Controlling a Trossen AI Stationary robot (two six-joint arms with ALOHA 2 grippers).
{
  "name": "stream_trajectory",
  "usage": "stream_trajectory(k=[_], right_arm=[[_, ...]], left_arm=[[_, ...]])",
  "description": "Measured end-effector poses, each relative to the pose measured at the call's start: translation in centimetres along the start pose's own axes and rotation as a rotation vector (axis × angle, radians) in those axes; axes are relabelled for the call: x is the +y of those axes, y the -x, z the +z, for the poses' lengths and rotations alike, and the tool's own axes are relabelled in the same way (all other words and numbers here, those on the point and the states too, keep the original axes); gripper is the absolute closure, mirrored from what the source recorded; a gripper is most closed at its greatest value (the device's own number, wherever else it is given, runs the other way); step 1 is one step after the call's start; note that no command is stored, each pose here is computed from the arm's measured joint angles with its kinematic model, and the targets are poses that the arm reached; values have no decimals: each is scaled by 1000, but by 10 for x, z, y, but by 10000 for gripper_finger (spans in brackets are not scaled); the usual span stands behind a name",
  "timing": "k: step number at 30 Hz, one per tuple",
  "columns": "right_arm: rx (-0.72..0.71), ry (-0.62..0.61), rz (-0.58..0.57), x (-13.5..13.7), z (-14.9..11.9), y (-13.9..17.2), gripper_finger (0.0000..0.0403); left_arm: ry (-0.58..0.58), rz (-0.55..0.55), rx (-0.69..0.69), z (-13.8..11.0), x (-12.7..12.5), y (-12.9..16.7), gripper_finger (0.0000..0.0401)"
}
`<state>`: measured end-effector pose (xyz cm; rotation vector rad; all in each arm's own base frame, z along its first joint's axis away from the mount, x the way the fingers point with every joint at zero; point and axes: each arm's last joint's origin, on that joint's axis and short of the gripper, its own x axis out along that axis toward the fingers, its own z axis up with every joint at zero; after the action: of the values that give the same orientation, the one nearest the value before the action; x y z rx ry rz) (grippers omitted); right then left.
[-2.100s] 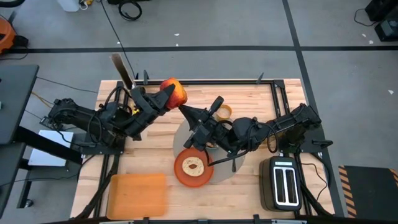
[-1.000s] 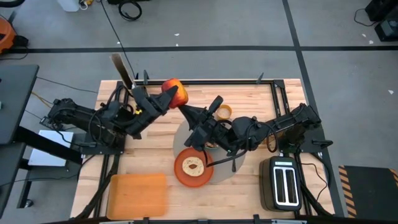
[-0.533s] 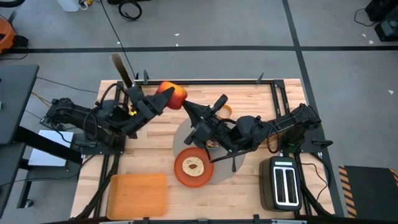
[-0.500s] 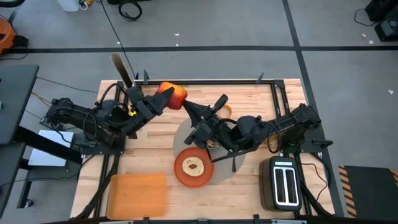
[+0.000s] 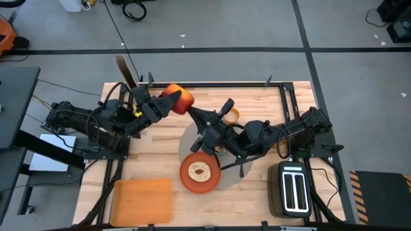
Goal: Arrange a breakfast setting
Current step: Put the apple on the gray mat to the top left of the green bowl
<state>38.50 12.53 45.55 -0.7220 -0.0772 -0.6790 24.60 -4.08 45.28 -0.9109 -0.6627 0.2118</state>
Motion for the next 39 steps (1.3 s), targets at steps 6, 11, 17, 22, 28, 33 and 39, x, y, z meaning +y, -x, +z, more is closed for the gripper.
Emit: stream_trajectory(k=[6, 11, 17, 22, 28, 33, 39], right_arm=[[-2, -17, 17, 4, 6, 9, 382], [7, -19, 17, 5, 8, 13, 381], [20, -30, 5, 4, 6, 10, 381], [32, -39, -5, 2, 3, 6, 381], [20, -43, 6, 3, 3, 6, 381], [35, -50, 23, 4, -1, 3, 380], [38, -66, 34, 4, -3, 1, 380]], left_arm=[[-11, -1, -9, 1, 1, -1, 48], [-9, 1, -12, 1, 1, -1, 48], [-22, -48, 27, 0, 0, -1, 48], [-56, -46, 40, -1, 1, -1, 65], [-65, -40, 52, -2, 1, -1, 77], [-85, -22, 73, -4, 3, -1, 77], [-94, -16, 78, -5, 4, -1, 55]])
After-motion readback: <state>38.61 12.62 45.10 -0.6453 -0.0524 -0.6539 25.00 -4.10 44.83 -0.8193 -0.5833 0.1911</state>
